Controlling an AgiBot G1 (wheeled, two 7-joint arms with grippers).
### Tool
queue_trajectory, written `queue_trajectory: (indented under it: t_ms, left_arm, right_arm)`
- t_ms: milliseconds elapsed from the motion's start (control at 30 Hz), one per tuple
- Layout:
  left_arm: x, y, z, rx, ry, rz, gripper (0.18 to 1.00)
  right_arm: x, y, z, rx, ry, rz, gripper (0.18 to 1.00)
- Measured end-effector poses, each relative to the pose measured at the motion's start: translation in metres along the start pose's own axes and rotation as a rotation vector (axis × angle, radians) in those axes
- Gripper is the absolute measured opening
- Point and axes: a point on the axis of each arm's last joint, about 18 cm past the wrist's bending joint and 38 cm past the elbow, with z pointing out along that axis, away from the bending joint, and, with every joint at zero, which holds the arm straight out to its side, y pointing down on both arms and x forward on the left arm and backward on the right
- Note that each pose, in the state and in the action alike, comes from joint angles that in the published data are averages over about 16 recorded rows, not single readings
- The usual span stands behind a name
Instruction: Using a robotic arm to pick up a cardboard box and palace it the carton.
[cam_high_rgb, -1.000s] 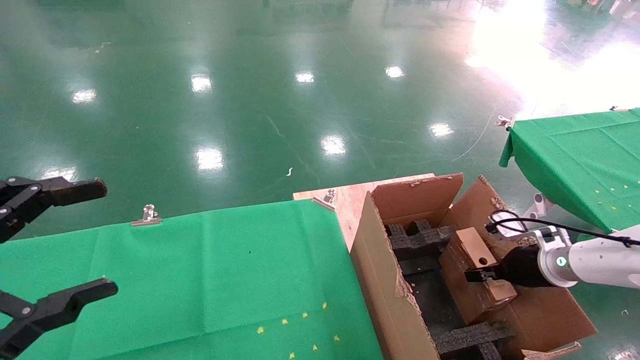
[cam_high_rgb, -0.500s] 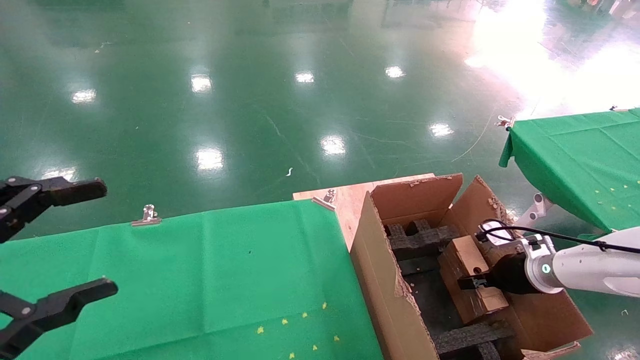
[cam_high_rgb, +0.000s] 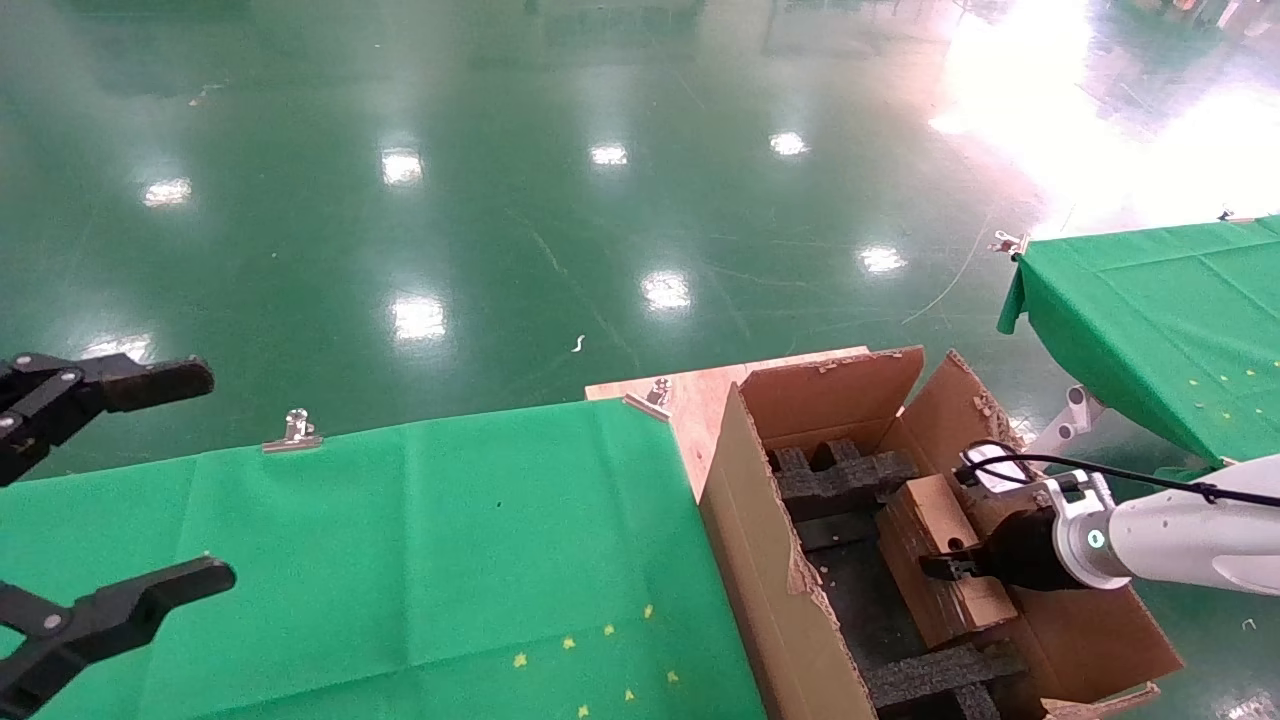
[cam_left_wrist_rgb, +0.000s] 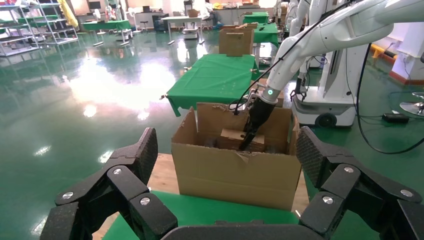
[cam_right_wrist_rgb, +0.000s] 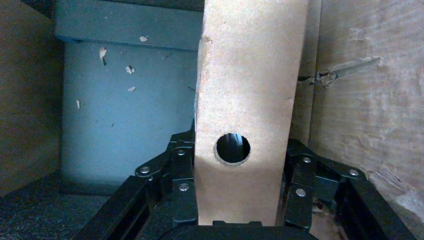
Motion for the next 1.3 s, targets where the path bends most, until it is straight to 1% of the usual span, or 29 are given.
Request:
queue_trajectory:
  t_ms: [100,300,500,667,833,1033,1133,1300]
  left_arm:
    - [0.000,0.000,0.000,0.000,0.000,0.000,1.001]
    - [0.000,0.000,0.000,0.000,0.000,0.000,1.001]
    - [0.000,0.000,0.000,0.000,0.000,0.000,1.001]
    - [0.000,0.000,0.000,0.000,0.000,0.000,1.001]
    - [0.000,0.000,0.000,0.000,0.000,0.000,1.001]
    - [0.000,0.000,0.000,0.000,0.000,0.000,1.001]
    - [0.000,0.000,0.000,0.000,0.000,0.000,1.001]
    - [0.000,0.000,0.000,0.000,0.000,0.000,1.001]
  right_arm:
    - [0.000,-0.002,-0.002,0.003,-0.001,-0.002,0.397]
    - [0.002,-0.007,-0.007,0.012,-0.001,-0.010,0.498]
    - [0.004,-0.015,-0.015,0.032,0.002,-0.020,0.630]
    - [0.006,-0.027,-0.025,0.066,0.006,-0.029,0.746]
    - [0.006,-0.045,-0.041,0.118,0.004,-0.040,0.849]
    - [-0.002,-0.076,-0.069,0.204,-0.020,-0.071,0.930]
    - [-0.013,-0.094,-0.086,0.253,-0.051,-0.098,0.954]
    - [-0.040,-0.117,-0.115,0.334,-0.134,-0.172,0.985]
